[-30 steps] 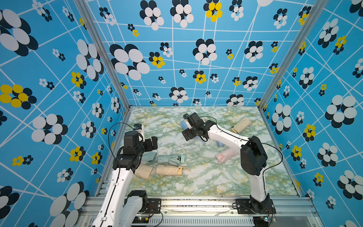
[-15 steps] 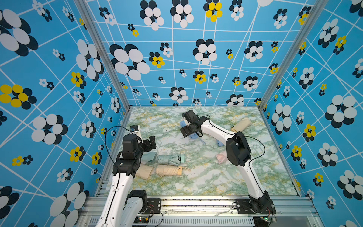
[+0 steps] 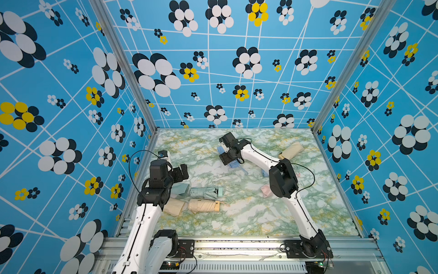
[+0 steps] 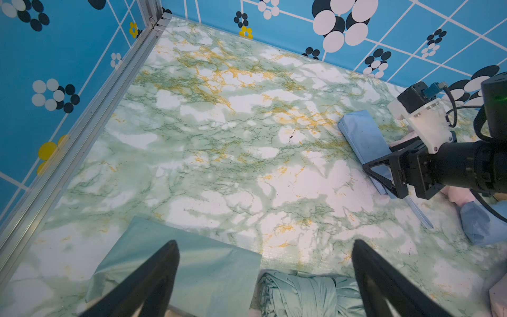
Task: Take umbrellas out of sleeves
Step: Move the umbrella to the center of the board.
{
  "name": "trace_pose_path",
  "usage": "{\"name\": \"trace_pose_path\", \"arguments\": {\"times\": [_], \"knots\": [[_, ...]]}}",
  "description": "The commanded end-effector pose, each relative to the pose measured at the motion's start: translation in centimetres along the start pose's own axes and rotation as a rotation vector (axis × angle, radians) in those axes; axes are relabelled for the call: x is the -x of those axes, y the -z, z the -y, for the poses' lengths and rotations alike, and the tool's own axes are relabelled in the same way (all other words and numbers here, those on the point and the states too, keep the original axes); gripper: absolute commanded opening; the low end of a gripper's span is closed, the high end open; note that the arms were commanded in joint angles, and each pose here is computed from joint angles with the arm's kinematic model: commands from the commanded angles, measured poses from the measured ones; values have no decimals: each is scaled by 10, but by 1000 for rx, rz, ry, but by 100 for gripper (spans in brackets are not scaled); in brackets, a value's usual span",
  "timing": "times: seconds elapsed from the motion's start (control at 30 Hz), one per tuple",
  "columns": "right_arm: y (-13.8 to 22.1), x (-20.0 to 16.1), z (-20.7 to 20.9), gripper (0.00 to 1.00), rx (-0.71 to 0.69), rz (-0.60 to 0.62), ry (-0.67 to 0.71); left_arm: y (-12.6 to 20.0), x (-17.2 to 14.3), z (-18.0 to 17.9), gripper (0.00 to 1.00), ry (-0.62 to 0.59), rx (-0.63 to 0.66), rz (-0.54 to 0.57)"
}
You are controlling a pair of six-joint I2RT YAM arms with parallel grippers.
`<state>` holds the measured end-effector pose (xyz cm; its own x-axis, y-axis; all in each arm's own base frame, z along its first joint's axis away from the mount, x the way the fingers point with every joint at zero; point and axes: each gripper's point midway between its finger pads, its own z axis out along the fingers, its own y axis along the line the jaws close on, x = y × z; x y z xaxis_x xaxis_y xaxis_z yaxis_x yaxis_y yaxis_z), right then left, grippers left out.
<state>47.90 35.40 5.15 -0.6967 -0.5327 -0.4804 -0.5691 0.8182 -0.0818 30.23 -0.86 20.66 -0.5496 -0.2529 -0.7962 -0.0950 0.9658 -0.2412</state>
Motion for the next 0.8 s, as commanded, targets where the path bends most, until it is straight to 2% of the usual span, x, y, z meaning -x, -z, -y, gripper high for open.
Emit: {"name": "trace_pose_path", "arguments": {"times": [0.0, 0.33, 0.47, 0.77], "knots": [[-11, -13, 8, 82, -13, -53, 8, 4, 9, 0, 99, 12, 4, 12], [-17, -18, 14, 82, -10, -73, 7, 4, 8, 2, 99, 4, -5, 7], [-23, -25, 15, 79, -7, -103, 21, 5, 8, 3, 99, 2, -13, 5], [-21, -27, 7, 40, 39, -105, 95, 4, 6, 2, 99, -1, -9, -1]]}}
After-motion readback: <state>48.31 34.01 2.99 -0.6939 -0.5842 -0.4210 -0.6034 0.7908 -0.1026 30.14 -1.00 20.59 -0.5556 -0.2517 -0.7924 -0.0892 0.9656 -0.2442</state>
